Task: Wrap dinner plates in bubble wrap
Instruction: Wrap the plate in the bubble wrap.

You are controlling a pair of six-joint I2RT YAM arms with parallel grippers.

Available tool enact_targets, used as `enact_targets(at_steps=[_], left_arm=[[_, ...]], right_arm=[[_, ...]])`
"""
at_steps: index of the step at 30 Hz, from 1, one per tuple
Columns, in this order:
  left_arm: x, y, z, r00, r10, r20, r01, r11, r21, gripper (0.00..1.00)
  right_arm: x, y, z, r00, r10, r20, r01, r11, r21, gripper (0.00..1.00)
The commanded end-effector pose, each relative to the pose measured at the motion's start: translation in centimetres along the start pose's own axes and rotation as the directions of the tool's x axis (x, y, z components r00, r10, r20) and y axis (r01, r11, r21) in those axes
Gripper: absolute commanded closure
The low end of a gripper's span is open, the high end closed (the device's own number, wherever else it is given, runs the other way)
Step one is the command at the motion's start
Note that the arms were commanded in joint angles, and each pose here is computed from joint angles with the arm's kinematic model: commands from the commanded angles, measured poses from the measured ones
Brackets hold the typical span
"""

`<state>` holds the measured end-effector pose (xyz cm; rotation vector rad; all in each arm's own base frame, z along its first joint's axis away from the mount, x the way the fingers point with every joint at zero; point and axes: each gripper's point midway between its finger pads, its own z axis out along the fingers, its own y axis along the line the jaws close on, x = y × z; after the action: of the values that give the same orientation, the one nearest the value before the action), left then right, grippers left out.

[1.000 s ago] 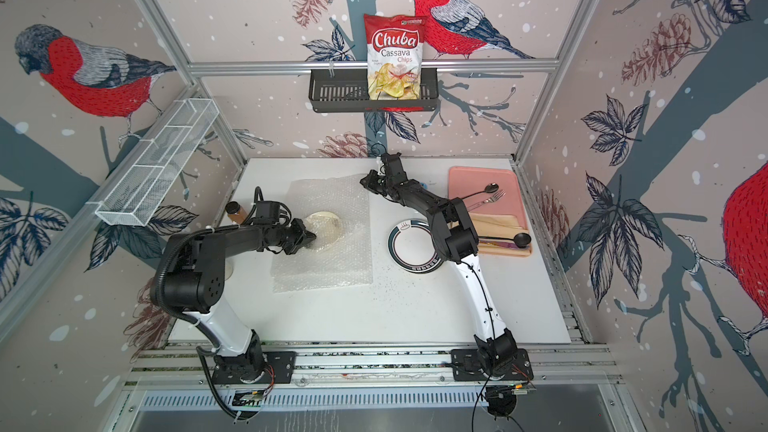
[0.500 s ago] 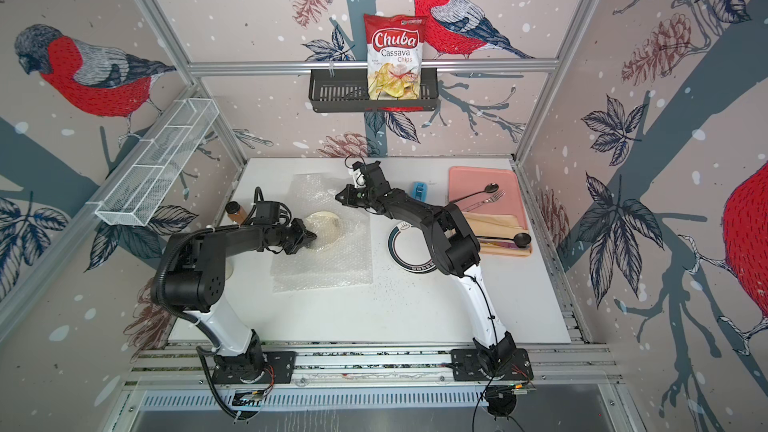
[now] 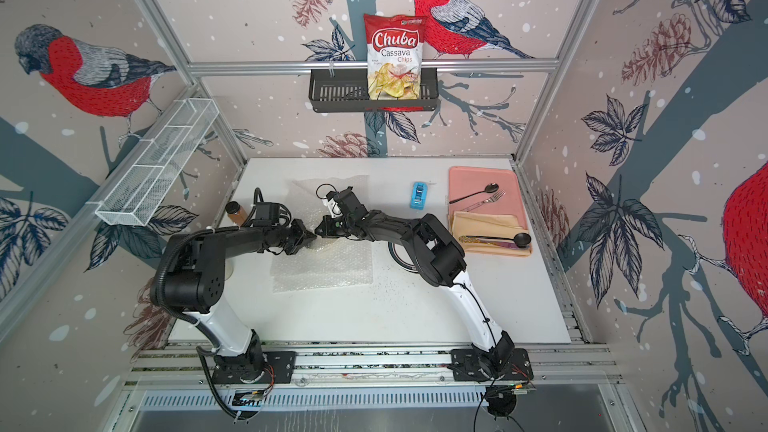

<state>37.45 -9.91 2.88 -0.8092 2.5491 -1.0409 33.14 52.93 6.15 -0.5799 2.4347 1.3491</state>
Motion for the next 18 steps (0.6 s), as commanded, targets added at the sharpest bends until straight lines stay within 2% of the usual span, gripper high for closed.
enact_targets(at_steps=[1,7,12,14,15,16,18], left_arm=[[0.9,1.3,-0.1,0.999,-0.043,-0.019,0.042,0.998,-0.049,1.00],[1.0,0.1,-0.7,0.999,-0.034,-0.032,0.033,0.999,-0.012,1.00],[0.8,-2.2,-2.6,0.999,-0.003,-0.034,0.004,0.999,0.034,0.87],[-0.1,-2.6,-4.0,1.000,-0.006,-0.003,0.007,0.999,0.036,0.78],[-0.9,-2.5,-4.8,0.999,-0.015,0.029,0.015,1.000,0.024,0.70],[-2.2,-2.3,-5.9,0.996,-0.020,0.086,0.021,1.000,-0.006,0.61],[-4.4,-2.1,-7.5,0.984,-0.018,0.179,0.027,0.999,-0.044,0.53]], right_arm=[[0.8,-1.0,0.7,0.999,0.026,-0.018,-0.026,0.999,0.033,0.93],[2.7,-3.7,1.8,0.996,0.079,-0.040,-0.074,0.991,0.114,0.93],[3.4,-5.5,1.9,0.992,0.114,-0.051,-0.105,0.983,0.152,0.93],[3.4,-5.5,1.9,0.992,0.115,-0.053,-0.106,0.983,0.151,0.93],[3.4,-5.5,1.9,0.992,0.115,-0.053,-0.106,0.983,0.147,0.93],[3.3,-5.4,1.9,0.992,0.114,-0.053,-0.105,0.984,0.142,0.93],[3.4,-5.3,1.9,0.992,0.114,-0.054,-0.106,0.986,0.133,0.93]])
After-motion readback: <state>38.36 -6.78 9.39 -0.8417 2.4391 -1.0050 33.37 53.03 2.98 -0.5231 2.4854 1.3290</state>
